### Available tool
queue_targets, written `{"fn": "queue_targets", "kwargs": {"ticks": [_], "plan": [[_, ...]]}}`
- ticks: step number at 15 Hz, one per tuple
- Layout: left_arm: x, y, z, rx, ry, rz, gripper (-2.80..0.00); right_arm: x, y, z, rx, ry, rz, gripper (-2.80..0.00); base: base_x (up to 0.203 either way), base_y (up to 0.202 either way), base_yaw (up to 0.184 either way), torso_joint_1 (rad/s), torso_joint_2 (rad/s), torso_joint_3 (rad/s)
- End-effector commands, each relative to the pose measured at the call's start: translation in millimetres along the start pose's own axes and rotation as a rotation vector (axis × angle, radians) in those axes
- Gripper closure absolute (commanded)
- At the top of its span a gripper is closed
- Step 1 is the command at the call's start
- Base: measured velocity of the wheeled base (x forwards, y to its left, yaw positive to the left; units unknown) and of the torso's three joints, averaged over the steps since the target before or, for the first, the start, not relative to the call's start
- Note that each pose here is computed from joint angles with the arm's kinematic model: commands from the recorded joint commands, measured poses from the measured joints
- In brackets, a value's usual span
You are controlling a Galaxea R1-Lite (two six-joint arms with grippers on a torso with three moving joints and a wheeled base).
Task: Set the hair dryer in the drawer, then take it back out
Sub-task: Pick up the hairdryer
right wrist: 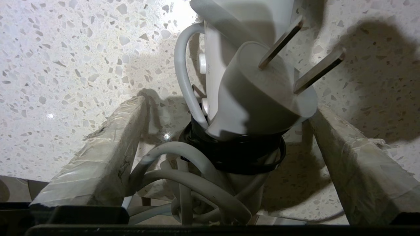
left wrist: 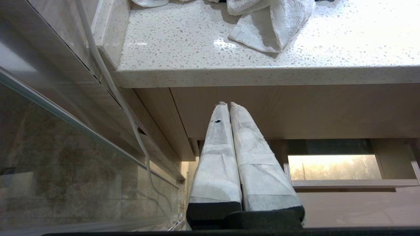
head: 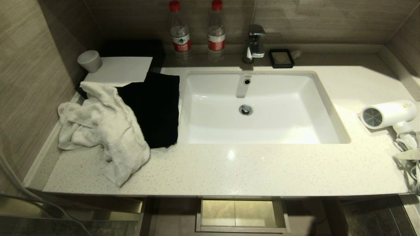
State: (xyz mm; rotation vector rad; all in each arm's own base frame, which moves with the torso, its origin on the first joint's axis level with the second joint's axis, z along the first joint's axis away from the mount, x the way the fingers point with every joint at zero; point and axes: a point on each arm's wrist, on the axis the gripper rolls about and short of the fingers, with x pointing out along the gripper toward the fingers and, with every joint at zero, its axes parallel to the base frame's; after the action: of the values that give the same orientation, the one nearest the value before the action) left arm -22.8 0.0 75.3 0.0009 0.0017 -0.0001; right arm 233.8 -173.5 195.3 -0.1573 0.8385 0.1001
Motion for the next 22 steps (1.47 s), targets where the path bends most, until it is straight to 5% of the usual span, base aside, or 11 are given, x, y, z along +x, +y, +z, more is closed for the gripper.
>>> {"fn": "queue_targets", "kwargs": {"ticks": [1,2,3,4,22], "plan": [[0,0.0,0,0.001,0.000,0.000,0.00,1,0,0,-0.003,0.001,0.003,-2.80,0.000,0.000,0.000,0.000,0.00,0.000],[0,0.0,0,0.001,-0.001,0.000,0.00,1,0,0,-0.003,0.003,0.001,-2.80,0.000,0.000,0.000,0.000,0.00,0.000],[0,0.0,0,-0.001,0.000,0.000,0.00,1,1,-1,-0.001,-0.001,0.010,-2.25,0.000,0.000,0.000,0.000,0.00,0.000],[0,0.0,0,0.000,0.000,0.000,0.00,0,1,-2,-0.002,-0.009,0.006,0.00,0.000,0.000,0.000,0.000,0.00,0.000],[0,0.0,0,0.001,0.000,0.000,0.00,-27,10,8,-0.059,-0.070,-0.050,0.00,0.000,0.000,0.000,0.000,0.00,0.000]]}}
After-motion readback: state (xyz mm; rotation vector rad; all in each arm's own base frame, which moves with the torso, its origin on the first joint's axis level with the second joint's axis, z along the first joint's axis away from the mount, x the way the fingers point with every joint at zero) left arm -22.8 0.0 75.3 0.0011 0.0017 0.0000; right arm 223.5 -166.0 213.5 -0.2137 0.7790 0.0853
